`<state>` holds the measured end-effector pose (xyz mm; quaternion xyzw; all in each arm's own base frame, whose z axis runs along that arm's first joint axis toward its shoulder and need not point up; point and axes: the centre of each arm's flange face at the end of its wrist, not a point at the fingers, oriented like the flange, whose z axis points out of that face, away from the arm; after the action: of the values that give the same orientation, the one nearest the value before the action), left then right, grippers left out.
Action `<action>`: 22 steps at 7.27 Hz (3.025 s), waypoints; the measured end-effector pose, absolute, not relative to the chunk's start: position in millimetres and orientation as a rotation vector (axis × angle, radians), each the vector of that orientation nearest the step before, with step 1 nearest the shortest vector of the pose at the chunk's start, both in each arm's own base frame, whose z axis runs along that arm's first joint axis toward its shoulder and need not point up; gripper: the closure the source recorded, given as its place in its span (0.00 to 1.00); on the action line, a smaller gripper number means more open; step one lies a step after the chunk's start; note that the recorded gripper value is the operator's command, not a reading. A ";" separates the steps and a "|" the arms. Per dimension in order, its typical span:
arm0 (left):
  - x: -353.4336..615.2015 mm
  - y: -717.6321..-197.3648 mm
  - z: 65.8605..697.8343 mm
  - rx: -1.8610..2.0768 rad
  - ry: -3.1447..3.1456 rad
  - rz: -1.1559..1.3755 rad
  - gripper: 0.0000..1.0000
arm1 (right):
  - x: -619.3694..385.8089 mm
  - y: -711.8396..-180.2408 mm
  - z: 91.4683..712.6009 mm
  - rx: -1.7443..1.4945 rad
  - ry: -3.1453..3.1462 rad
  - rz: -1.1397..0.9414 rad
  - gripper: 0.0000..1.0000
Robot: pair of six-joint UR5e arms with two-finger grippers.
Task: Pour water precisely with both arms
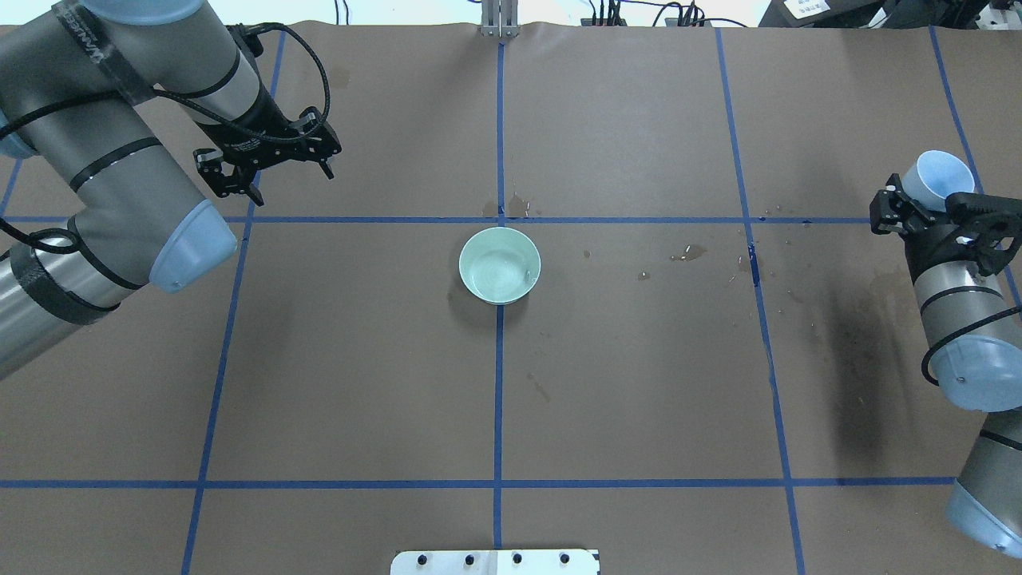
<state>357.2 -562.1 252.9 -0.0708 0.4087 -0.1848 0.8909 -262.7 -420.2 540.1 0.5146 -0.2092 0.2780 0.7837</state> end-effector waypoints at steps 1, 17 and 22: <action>356.9 -562.4 253.1 -0.147 0.849 -0.384 0.00 | -266.8 -420.8 528.8 1.145 -0.527 0.581 1.00; 295.5 -589.1 281.5 -0.052 0.827 -0.305 0.00 | -484.8 -408.3 311.6 1.162 -1.057 -0.325 1.00; 288.7 -586.7 306.6 -0.057 0.806 -0.283 0.00 | -507.1 -401.1 252.6 1.076 -0.881 -0.428 1.00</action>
<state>288.7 -586.7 306.6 -0.0278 0.3909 -0.1372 0.9097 -507.1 -401.1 252.6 0.4919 -0.4025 -0.1956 0.7469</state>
